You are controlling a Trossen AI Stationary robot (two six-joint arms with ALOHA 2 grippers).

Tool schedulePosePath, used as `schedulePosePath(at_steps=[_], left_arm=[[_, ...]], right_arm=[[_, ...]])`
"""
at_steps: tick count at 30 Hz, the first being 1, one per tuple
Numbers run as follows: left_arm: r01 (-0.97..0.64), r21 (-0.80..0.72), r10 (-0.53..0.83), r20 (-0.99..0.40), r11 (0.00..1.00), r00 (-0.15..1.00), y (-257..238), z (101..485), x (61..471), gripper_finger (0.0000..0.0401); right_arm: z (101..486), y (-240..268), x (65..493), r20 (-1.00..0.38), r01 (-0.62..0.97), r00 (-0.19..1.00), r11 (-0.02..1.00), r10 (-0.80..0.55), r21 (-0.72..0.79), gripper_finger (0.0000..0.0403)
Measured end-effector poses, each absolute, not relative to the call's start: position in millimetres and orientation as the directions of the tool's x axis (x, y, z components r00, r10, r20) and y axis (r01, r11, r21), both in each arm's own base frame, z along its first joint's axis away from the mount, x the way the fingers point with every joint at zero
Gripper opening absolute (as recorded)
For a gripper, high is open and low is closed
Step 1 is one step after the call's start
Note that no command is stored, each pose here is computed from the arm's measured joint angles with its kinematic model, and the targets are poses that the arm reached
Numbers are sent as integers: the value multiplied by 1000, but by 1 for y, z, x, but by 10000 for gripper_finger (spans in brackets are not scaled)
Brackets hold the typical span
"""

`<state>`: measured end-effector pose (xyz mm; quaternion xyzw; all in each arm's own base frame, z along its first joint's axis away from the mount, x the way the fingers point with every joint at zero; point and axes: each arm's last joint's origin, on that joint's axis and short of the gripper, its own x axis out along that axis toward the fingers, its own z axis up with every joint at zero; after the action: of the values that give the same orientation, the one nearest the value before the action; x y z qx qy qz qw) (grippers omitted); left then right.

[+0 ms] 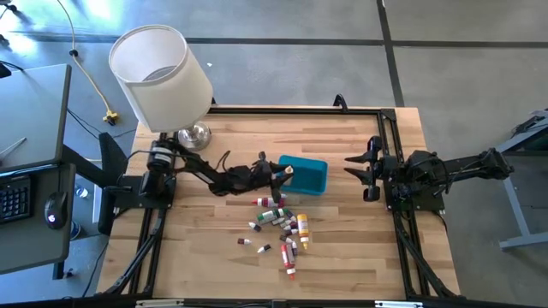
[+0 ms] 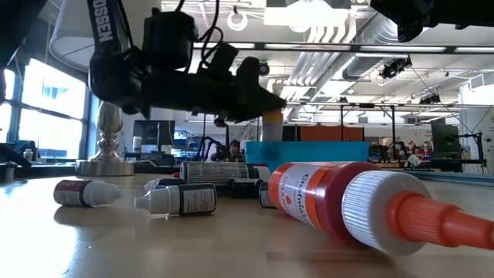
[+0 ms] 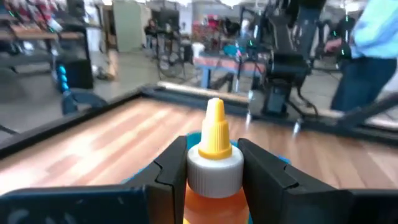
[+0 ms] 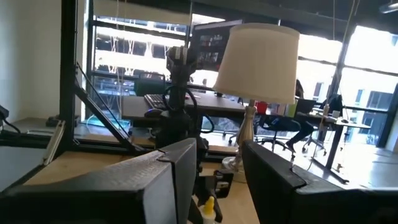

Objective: Pick & Place food coloring
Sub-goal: Put the left large yellow food coloring bottle into the bin

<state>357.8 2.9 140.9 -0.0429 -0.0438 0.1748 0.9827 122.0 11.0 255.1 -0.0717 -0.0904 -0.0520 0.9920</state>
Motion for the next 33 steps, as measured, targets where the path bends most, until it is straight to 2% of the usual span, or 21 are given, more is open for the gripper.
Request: schedulePosePath(at_steps=[4,6,11,22,29,33], left_arm=[[-361,-108,369,70,926,927,4,136,349,109],[-337,-118,348,99,934,932,1,136,344,109],[-315,-139,327,73,939,942,-6,126,330,109],[-289,-118,295,37,950,955,-10,122,330,109],[-286,-122,292,35,951,956,-10,122,330,109],[-288,-119,292,26,950,956,-10,121,330,109]], right_arm=[[255,11,122,188,121,978,979,-90,-163,124],[255,11,122,188,122,978,978,-90,-169,124],[255,11,122,188,122,978,978,-90,-169,124],[249,14,130,132,53,991,983,-30,-176,124],[226,9,154,-50,158,984,965,-172,-211,124],[211,-1,169,-149,209,960,961,-236,-179,124]])
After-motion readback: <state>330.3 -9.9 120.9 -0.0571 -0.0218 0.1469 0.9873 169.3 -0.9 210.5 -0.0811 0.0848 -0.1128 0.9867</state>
